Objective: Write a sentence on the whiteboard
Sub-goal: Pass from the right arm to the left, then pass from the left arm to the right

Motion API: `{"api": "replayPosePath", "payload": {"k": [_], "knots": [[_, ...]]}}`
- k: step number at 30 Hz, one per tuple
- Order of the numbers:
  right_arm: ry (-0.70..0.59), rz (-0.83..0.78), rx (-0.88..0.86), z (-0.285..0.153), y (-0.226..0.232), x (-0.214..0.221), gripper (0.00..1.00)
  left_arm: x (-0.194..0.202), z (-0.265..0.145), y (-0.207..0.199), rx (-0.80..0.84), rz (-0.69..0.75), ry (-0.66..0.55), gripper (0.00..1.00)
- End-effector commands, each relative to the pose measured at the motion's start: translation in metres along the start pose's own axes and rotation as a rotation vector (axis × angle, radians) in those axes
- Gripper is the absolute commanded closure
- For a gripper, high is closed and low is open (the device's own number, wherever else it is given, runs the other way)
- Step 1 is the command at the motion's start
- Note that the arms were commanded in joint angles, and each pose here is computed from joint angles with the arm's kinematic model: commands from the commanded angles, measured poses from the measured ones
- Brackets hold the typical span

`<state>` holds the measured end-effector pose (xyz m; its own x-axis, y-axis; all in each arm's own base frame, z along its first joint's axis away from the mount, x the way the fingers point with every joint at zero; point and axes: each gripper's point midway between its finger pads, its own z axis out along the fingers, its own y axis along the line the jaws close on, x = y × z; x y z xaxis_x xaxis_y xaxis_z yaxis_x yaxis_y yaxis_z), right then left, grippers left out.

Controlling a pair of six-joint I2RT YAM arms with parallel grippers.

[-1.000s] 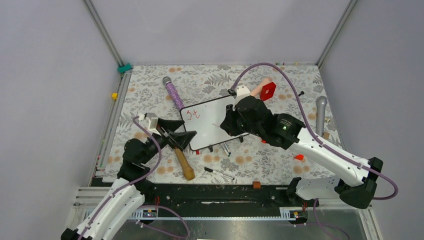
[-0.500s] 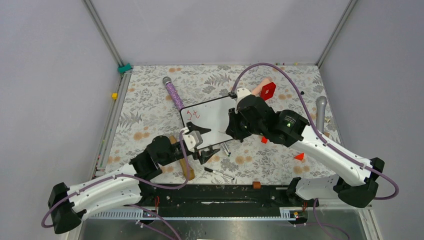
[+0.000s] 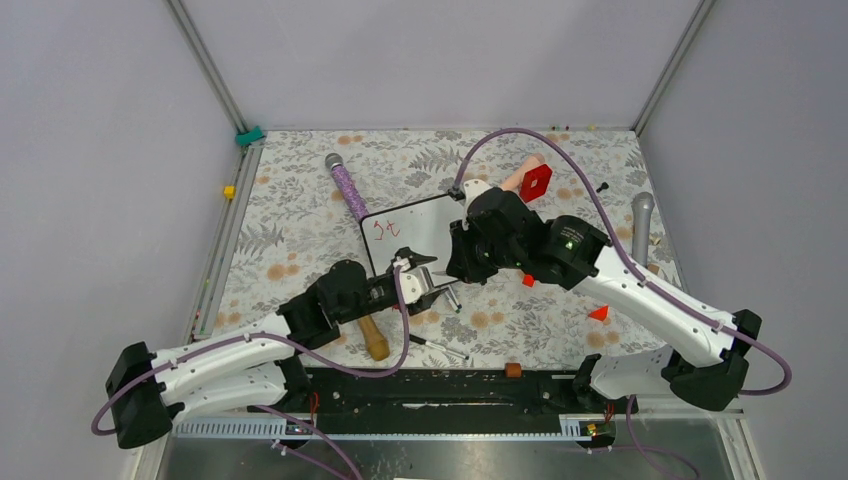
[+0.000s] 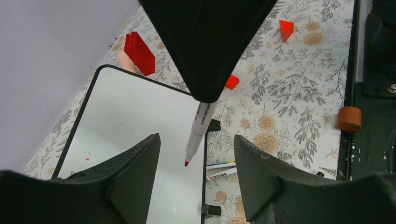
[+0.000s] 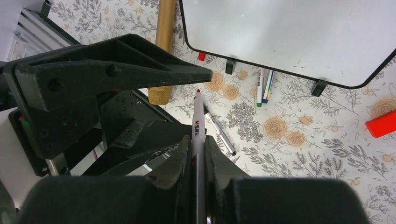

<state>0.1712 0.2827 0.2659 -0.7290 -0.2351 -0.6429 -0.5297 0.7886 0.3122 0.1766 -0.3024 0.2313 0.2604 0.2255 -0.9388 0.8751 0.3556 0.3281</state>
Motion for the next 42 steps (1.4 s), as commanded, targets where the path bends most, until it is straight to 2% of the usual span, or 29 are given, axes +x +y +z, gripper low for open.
{"api": "replayPosePath", "payload": {"k": [1, 7, 13, 14, 17, 20, 25, 29, 32, 42], "knots": [[-0.002, 0.0, -0.05, -0.007, 0.012, -0.007, 1.0, -0.034, 0.006, 0.008, 0.001, 0.057, -0.081, 0.43], [0.013, 0.002, -0.046, -0.002, 0.011, -0.004, 1.0, -0.037, 0.011, 0.005, 0.031, 0.066, -0.088, 0.69], [0.026, 0.006, -0.041, 0.002, 0.01, -0.002, 1.0, -0.038, 0.013, -0.002, 0.068, 0.082, -0.104, 0.71], [0.029, 0.007, -0.04, 0.002, 0.01, -0.001, 1.0, -0.039, 0.013, -0.002, 0.068, 0.084, -0.106, 0.75], [0.04, 0.01, -0.048, 0.003, 0.011, 0.002, 1.0, -0.039, 0.013, -0.002, 0.075, 0.089, -0.104, 1.0], [0.07, 0.012, -0.078, 0.005, 0.017, 0.007, 0.99, -0.036, 0.014, -0.001, 0.07, 0.089, -0.086, 1.0], [0.104, 0.026, -0.099, 0.008, 0.02, 0.014, 0.87, -0.034, 0.011, 0.001, 0.054, 0.089, -0.086, 1.0], [0.104, 0.024, -0.1, 0.007, 0.02, 0.016, 0.69, -0.031, 0.01, 0.002, 0.045, 0.097, -0.071, 1.0], [0.105, 0.023, -0.105, 0.005, 0.02, 0.017, 0.65, -0.031, 0.009, 0.003, 0.042, 0.097, -0.068, 1.0], [0.134, 0.011, -0.097, 0.005, 0.016, 0.024, 0.65, -0.028, 0.009, 0.004, 0.034, 0.109, -0.059, 1.0]]}}
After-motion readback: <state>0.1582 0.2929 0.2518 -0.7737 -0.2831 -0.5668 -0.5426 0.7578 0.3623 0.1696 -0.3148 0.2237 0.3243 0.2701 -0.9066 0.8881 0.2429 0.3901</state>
